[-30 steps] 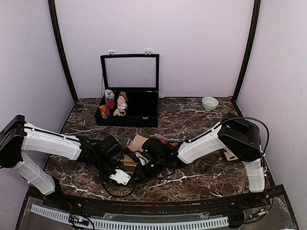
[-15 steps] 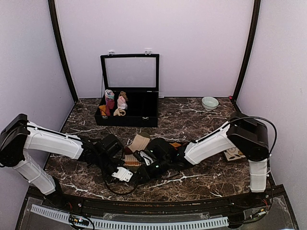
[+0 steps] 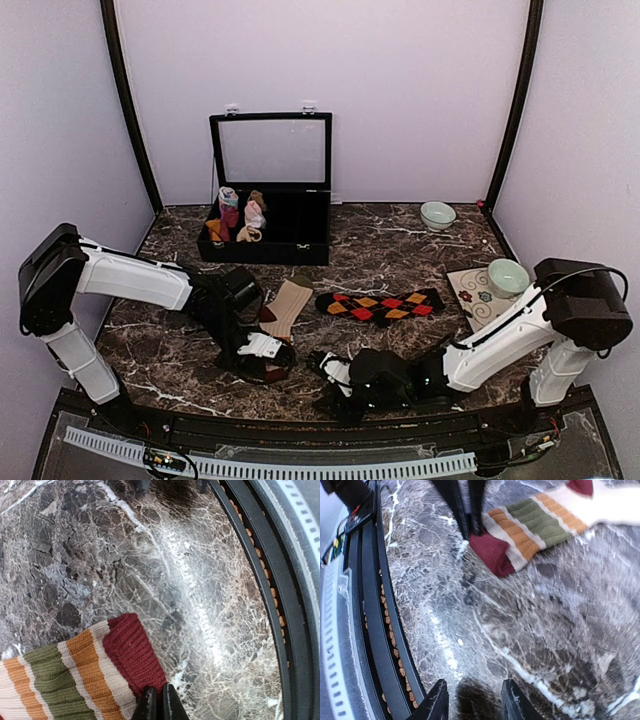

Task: Roll the socks
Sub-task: Roll the sock at the center of the board.

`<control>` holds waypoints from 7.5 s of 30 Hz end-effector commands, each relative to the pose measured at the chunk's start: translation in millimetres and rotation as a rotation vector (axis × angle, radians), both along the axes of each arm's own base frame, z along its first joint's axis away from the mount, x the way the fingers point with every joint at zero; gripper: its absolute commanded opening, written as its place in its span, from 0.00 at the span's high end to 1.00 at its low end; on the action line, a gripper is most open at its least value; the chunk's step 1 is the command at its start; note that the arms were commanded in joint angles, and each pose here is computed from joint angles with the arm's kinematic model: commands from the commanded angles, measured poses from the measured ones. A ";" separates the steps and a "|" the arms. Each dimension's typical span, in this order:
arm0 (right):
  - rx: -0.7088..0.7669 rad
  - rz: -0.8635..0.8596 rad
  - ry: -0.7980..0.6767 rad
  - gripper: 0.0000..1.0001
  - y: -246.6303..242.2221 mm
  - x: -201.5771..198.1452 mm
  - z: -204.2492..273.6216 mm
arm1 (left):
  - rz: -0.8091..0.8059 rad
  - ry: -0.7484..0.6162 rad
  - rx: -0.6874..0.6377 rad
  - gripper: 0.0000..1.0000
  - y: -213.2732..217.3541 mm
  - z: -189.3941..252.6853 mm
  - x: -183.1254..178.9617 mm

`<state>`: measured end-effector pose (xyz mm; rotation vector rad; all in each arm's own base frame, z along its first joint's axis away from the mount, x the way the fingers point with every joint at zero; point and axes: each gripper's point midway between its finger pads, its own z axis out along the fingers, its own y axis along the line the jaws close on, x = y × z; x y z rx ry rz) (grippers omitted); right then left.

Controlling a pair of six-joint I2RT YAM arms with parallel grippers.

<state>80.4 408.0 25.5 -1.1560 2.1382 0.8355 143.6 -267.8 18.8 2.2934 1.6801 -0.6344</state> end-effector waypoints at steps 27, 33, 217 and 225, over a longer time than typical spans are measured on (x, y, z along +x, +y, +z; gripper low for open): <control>-0.102 0.458 -0.678 0.69 116.4 6.1 22.5 | 0.076 0.410 0.147 0.98 23.1 -3.7 -21.6; -0.109 0.452 -0.650 0.71 116.3 13.7 11.1 | 0.081 0.406 0.144 0.98 23.2 -3.3 -19.6; -0.160 0.363 -0.413 0.92 79.3 20.2 -36.0 | 0.142 0.366 0.106 0.51 28.6 5.4 -10.8; -0.191 0.347 -0.283 1.00 63.6 13.5 -51.5 | 0.236 0.216 -0.005 0.32 41.0 21.8 -3.7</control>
